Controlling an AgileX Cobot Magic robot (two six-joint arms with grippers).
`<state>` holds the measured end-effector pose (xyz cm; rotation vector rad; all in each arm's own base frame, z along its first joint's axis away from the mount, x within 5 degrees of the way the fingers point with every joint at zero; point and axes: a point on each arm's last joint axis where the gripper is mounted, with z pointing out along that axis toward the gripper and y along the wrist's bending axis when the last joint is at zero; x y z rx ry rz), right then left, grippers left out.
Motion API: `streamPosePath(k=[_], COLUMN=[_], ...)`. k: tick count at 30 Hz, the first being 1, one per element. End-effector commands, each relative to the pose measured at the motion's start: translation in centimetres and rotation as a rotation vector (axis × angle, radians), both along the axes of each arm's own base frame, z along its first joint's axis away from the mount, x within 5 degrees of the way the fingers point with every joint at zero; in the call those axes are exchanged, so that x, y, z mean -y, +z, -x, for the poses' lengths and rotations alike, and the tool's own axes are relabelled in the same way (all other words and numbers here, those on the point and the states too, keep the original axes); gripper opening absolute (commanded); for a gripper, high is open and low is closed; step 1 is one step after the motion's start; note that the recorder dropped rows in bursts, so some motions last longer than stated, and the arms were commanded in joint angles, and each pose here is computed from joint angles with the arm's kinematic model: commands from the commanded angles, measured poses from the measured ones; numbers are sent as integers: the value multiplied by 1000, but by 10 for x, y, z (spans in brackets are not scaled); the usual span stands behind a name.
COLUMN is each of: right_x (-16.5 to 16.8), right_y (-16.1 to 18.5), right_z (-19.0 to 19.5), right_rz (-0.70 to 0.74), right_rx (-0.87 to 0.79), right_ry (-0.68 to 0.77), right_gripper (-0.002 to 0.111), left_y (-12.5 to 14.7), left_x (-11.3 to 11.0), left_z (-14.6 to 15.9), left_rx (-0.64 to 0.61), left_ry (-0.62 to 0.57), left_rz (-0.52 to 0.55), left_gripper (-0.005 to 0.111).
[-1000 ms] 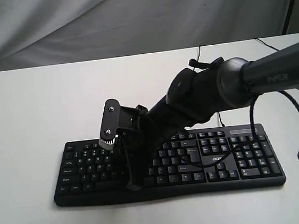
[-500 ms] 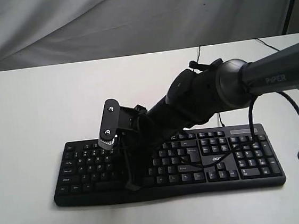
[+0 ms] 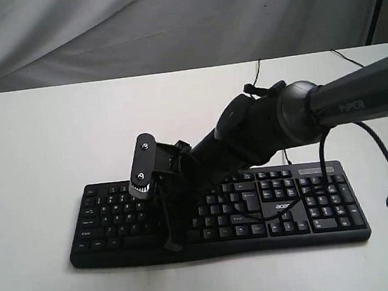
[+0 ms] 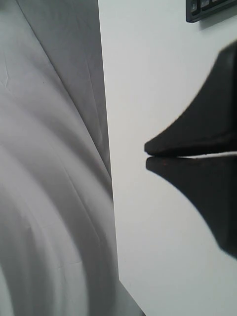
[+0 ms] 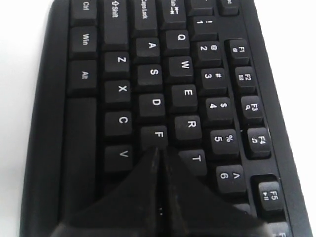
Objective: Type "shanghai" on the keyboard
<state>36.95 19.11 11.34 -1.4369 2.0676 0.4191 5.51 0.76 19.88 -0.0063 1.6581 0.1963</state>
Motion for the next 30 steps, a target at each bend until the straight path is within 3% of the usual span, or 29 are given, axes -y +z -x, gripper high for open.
streamPosePath(k=[1, 6, 12, 30], right_x=[0, 0, -1, 0], right_y=[0, -1, 28, 28], right_z=[-3, -3, 1, 3], right_rz=[-4, -2, -33, -17], right_rx=[8, 10, 50, 40], right_ry=[-7, -7, 17, 32], right_gripper=[0, 0, 0, 0], left_y=[-1, -1, -1, -1], left_x=[0, 0, 0, 0], left_z=[0, 0, 0, 0], left_rx=[-3, -3, -3, -3], left_ry=[-4, -4, -4, -4], left_rz=[4, 4, 4, 4], left_gripper=[1, 1, 1, 1])
